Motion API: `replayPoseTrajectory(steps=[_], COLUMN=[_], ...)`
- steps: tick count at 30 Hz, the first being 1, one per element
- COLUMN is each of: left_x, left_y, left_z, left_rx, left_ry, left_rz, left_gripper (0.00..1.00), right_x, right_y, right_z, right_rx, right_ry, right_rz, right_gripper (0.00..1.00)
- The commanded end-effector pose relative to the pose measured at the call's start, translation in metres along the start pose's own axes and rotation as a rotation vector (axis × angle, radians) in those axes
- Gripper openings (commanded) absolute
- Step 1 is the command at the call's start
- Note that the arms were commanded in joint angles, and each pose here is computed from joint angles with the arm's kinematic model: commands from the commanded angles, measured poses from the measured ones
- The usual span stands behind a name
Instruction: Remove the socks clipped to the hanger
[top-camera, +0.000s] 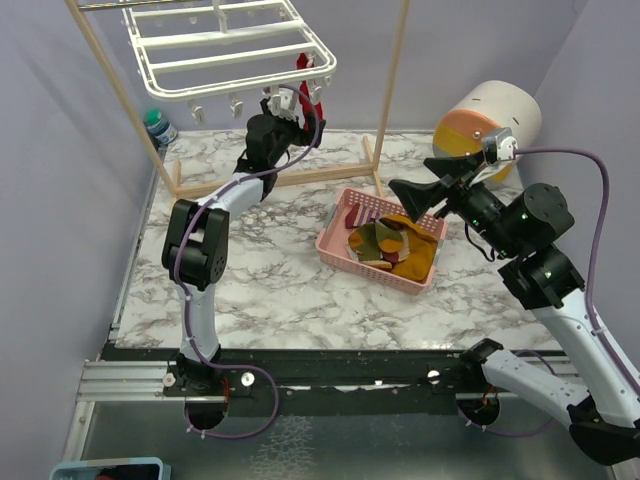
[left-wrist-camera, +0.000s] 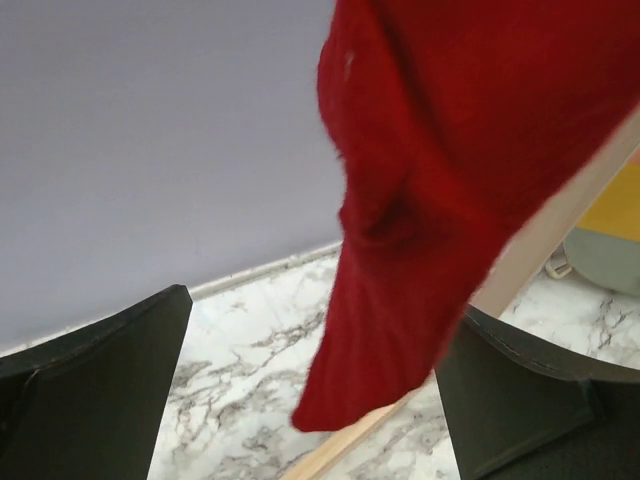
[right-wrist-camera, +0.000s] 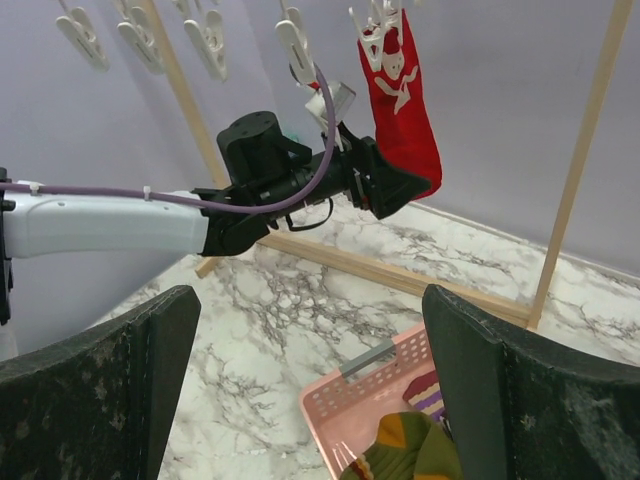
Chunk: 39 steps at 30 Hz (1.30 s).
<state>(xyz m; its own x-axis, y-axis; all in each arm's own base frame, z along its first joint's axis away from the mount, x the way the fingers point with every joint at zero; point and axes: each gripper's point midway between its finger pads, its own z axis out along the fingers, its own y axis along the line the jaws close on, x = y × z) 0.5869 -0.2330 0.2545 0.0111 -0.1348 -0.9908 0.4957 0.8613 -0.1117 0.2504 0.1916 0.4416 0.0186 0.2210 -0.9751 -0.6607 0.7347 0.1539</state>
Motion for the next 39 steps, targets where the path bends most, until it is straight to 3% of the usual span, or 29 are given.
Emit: replayPoseTrajectory(steps=[1, 4, 6, 9, 10, 11, 12, 25, 39], left_x=[-0.034, -0.042, -0.048, -0.051, -0.052, -0.051, -0.050, -0.050, -0.070], left_y=[-0.010, -0.014, -0.022, -0.035, -0.040, -0.045, -0.047, -0.137, -0.169], left_z=[0.009, 0.010, 0.011, 0.012, 0.012, 0.010, 0.008, -0.099, -0.195], left_rx=[0.065, 0.106, 0.168, 0.277, 0.310, 0.336, 0.348, 0.655, 0.736], left_ry=[-0.105, -0.133, -0.147, -0.139, -0.134, -0.125, -0.115, 0.021, 0.062], left_rz=[-0.025, -0.044, -0.060, -0.097, -0.109, -0.125, -0.141, -0.177, -0.196], left_gripper=[0.99, 0.99, 0.91, 0.61, 0.41, 0.15, 0.00, 0.00, 0.00], right_x=[-0.004, 0.003, 0.006, 0.010, 0.010, 0.011, 0.011, 0.012, 0.008], right_y=[0.006, 0.005, 0.005, 0.004, 0.003, 0.002, 0.001, -0.012, -0.039], right_z=[0.008, 0.015, 0.018, 0.023, 0.024, 0.026, 0.027, 0.063, 0.100], right_rx=[-0.043, -0.049, -0.053, -0.053, -0.051, -0.047, -0.041, -0.046, -0.336], right_ry=[-0.021, -0.005, 0.002, 0.008, 0.008, 0.008, 0.008, -0.024, -0.108], right_rz=[0.010, 0.020, 0.024, 0.030, 0.028, 0.026, 0.024, -0.004, 0.141], right_gripper=[1.00, 1.00, 1.00, 1.00, 1.00, 1.00, 1.00, 1.00, 1.00])
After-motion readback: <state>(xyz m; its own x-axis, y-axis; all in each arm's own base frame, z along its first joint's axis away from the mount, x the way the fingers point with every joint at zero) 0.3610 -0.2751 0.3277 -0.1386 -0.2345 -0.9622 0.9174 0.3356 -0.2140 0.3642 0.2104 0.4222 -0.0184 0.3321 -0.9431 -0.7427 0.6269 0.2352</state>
